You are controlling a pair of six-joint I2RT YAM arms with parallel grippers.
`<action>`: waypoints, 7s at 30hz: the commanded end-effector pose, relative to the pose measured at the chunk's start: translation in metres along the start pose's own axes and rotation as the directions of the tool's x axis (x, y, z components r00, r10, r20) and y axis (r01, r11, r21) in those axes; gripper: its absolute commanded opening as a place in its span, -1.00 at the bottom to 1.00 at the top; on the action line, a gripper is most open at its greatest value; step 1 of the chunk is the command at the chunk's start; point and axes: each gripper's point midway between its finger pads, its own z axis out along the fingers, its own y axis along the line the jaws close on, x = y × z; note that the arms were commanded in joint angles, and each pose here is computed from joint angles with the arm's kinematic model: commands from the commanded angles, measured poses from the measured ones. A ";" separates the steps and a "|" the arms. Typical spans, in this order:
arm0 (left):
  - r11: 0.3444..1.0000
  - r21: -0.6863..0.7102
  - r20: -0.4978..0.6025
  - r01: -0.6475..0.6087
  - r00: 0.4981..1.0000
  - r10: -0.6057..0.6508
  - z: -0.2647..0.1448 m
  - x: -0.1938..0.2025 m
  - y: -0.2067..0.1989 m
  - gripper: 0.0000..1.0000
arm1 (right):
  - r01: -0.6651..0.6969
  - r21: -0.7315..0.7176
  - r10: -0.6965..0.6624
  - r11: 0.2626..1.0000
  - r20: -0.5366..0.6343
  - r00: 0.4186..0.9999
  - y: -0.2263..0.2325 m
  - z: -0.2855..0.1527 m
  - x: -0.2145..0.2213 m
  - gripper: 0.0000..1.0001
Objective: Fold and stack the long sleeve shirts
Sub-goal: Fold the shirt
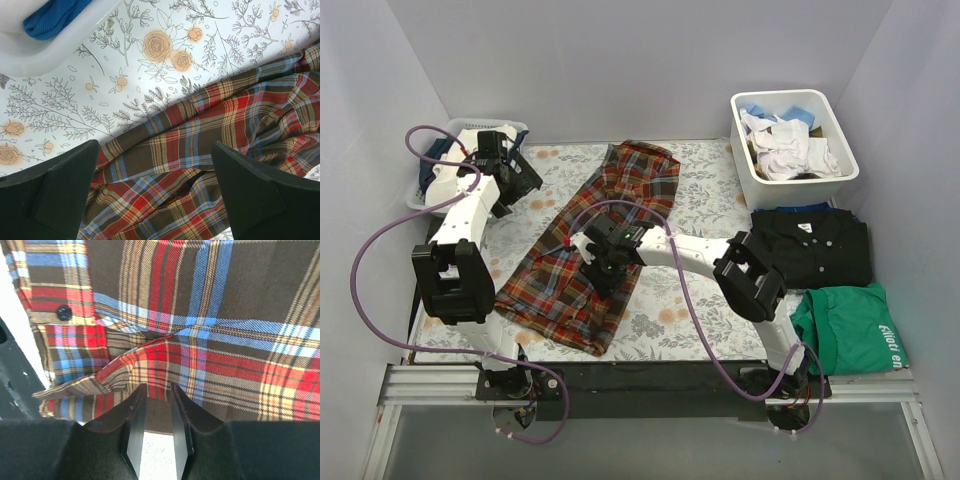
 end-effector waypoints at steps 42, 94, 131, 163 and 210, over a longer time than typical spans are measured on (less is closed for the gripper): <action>0.988 0.128 -0.552 -0.084 0.822 0.142 -0.082 0.252 0.095 0.88 | -0.503 0.172 0.477 0.847 0.171 0.862 -0.075 -0.132 0.097 0.82; 0.970 0.237 -0.741 0.060 0.656 0.141 -0.092 0.303 0.079 -0.19 | -0.739 -0.214 0.739 0.638 -0.098 0.667 -0.023 -0.059 0.160 -0.42; 0.926 0.378 -0.536 -0.005 0.814 0.223 -0.114 0.243 0.000 -1.00 | -0.645 -0.214 0.674 0.733 0.100 0.732 -0.045 -0.145 0.130 -0.97; 0.918 0.366 -0.335 -0.155 0.898 0.285 0.045 0.134 -0.141 -0.85 | -0.665 -0.449 0.802 0.597 0.320 0.504 -0.229 -0.179 -0.008 -0.27; 0.883 0.412 -0.190 -0.227 0.926 0.326 -0.016 0.106 -0.112 0.47 | -0.673 0.071 0.579 0.737 0.448 0.681 -0.246 -0.126 -0.010 -0.29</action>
